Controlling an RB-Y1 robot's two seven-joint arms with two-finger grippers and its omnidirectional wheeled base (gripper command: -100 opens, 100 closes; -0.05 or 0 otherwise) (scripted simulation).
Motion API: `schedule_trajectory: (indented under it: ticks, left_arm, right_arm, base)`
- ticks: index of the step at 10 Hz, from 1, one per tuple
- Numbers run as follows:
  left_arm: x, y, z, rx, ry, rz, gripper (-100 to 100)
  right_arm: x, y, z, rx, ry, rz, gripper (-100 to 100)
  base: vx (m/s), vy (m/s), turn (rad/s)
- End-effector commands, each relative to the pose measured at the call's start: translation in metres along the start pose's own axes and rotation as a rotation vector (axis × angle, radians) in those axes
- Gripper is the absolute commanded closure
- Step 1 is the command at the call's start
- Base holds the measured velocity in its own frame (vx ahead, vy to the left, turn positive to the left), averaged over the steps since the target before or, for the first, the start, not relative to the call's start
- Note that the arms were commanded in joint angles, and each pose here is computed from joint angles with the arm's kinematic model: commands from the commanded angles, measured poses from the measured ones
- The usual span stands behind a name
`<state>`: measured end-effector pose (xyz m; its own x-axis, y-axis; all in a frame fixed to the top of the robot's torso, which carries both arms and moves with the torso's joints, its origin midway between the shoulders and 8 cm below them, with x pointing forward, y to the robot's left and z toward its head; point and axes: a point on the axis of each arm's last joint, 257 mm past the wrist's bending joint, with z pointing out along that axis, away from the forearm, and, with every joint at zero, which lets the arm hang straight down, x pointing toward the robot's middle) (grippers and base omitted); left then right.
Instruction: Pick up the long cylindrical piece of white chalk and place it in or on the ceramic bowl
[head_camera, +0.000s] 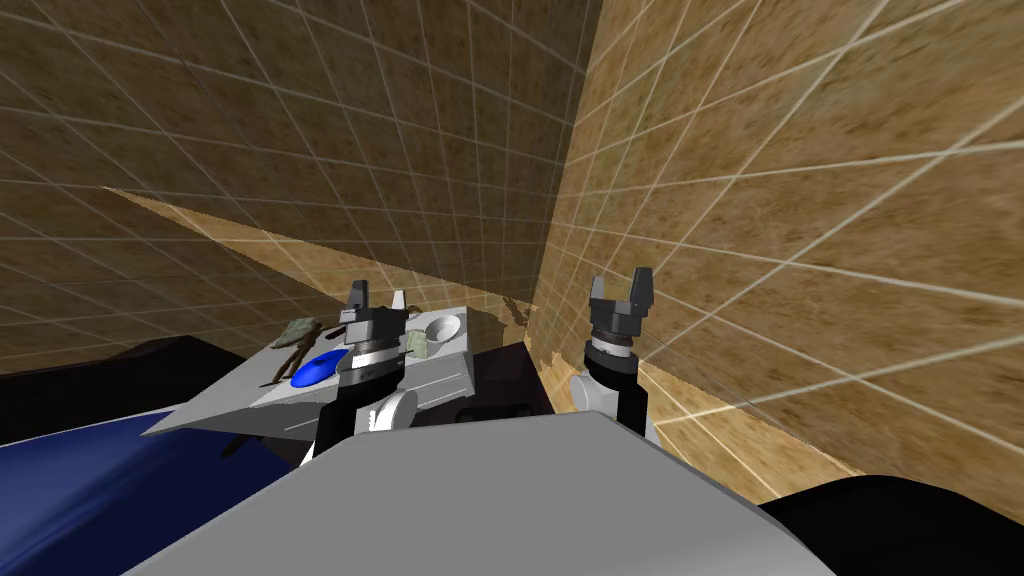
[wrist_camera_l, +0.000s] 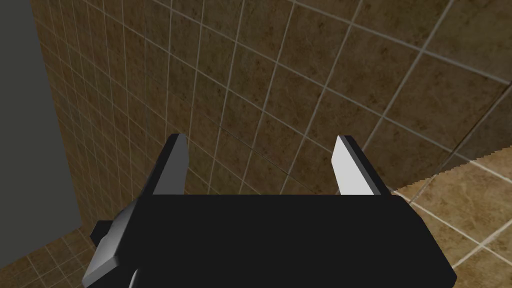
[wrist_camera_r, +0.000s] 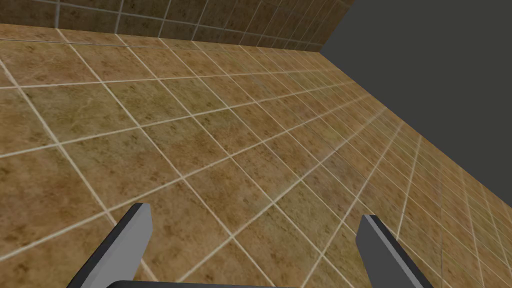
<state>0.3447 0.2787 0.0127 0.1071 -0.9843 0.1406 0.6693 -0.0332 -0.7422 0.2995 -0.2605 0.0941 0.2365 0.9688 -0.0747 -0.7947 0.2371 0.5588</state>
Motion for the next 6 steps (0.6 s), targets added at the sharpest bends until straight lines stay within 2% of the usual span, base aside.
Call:
schedule_trajectory:
  ticks: [1, 4, 6]
  left_arm:
    - [0.003, 0.005, -0.001, -0.015, 0.039, 0.013, -100]
    - [0.004, 0.023, -0.003, -0.063, 0.107, 0.036, -100]
    - [0.0, 0.039, -0.005, -0.104, 0.131, 0.045, -100]
  right_arm:
    - [0.0, 0.0, 0.0, 0.0, 0.0, 0.0, 0]
    - [0.0, 0.0, 0.0, 0.0, 0.0, 0.0, 0]
    - [0.0, 0.0, 0.0, 0.0, 0.0, 0.0, 0]
  base:
    - [0.01, -0.011, 0.055]
    - [0.038, -0.051, 0.098]
    - [0.05, -0.081, 0.152]
